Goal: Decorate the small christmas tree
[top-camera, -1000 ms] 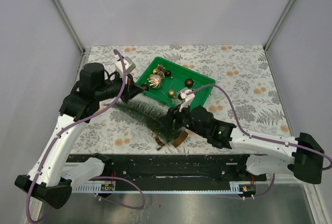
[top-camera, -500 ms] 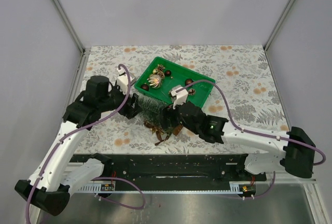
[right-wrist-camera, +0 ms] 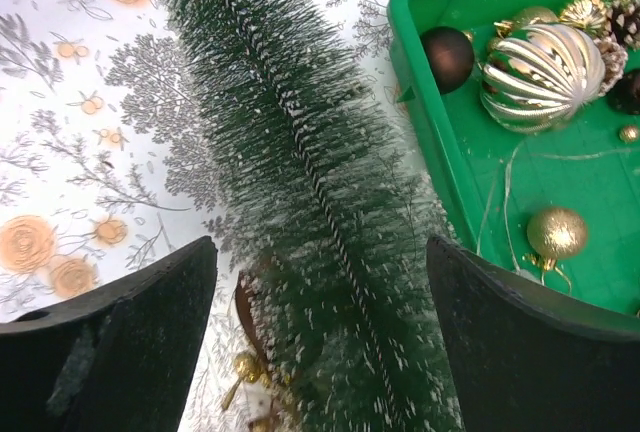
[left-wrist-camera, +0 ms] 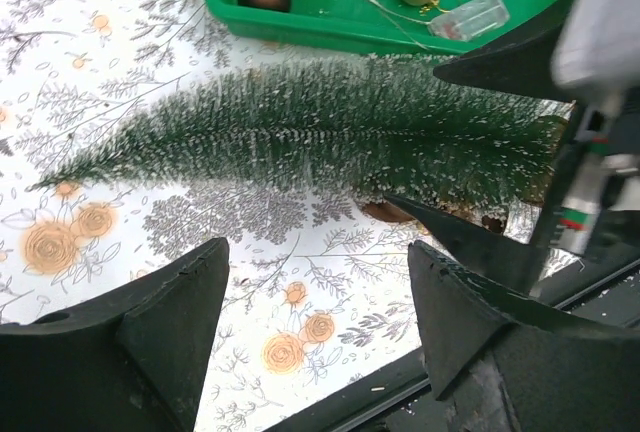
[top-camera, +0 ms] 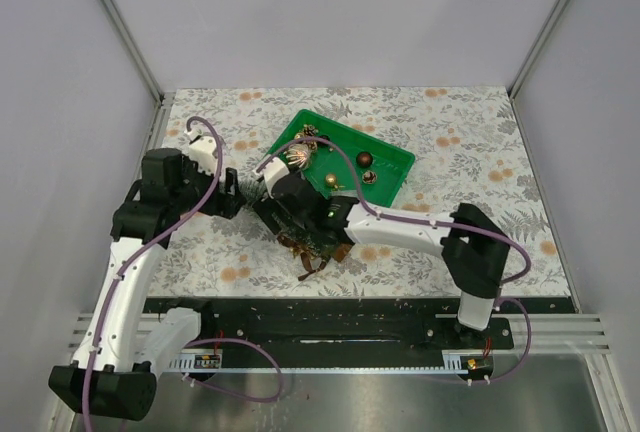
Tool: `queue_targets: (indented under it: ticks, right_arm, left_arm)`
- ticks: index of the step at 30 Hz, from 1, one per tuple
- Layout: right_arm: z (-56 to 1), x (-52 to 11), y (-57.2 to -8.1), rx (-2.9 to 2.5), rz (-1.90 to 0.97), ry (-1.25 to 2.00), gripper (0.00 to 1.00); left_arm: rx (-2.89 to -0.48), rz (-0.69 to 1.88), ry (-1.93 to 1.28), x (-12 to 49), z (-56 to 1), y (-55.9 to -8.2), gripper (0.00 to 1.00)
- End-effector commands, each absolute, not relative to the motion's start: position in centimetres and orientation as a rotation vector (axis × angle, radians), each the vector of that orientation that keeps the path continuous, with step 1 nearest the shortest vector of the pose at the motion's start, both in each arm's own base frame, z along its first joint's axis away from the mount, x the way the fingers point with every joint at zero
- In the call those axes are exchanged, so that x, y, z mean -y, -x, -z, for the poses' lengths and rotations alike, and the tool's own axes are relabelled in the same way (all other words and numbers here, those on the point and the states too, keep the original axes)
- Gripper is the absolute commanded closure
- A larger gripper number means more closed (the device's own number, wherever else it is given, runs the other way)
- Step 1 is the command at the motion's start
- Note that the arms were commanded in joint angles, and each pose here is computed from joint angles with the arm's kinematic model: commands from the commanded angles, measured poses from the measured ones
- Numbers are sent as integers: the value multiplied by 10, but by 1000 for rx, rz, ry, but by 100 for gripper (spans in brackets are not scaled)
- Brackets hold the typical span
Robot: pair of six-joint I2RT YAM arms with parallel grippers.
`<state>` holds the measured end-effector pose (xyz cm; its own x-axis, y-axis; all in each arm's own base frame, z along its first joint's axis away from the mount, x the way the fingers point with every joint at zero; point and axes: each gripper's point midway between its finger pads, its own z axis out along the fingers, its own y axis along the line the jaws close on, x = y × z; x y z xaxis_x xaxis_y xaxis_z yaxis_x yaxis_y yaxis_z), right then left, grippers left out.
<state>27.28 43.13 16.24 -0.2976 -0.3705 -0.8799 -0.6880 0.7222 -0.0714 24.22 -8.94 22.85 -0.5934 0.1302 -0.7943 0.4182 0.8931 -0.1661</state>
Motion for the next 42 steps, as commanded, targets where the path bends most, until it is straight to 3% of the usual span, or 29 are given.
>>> queue_targets:
  ticks: [1,8,11,15,17,18,24,32,42]
  right_arm:
    - [-154,-442,-290,-1906,-304,908,9]
    - [-135,-447,-309,-1993,-371,874,32]
    - [-131,-445,-316,-2030,-412,846,57]
    - [-146,-441,-322,-2024,-425,794,99]
    - [-169,-438,-322,-1981,-452,754,100]
    - [-186,-437,-321,-1948,-478,724,100]
    - [-292,-398,-301,-1706,-660,489,100]
    - [-333,-347,-270,-1612,-797,300,100]
    - [-362,-327,-250,-1543,-887,262,100]
  left_arm:
    - [-2141,423,-389,82,-246,-243,24]
    - [-2131,387,-423,76,-244,-238,24]
    - [-2114,392,-447,77,-248,-237,24]
    - [-2090,404,-481,81,-254,-235,23]
    - [-2071,451,-536,88,-257,-229,23]
    - [-2060,476,-571,93,-257,-225,9]
    - [-1992,576,-757,110,-244,-205,7]
    - [-1941,715,-908,137,-218,-191,7]
    - [-1798,691,-793,160,-241,-246,1]
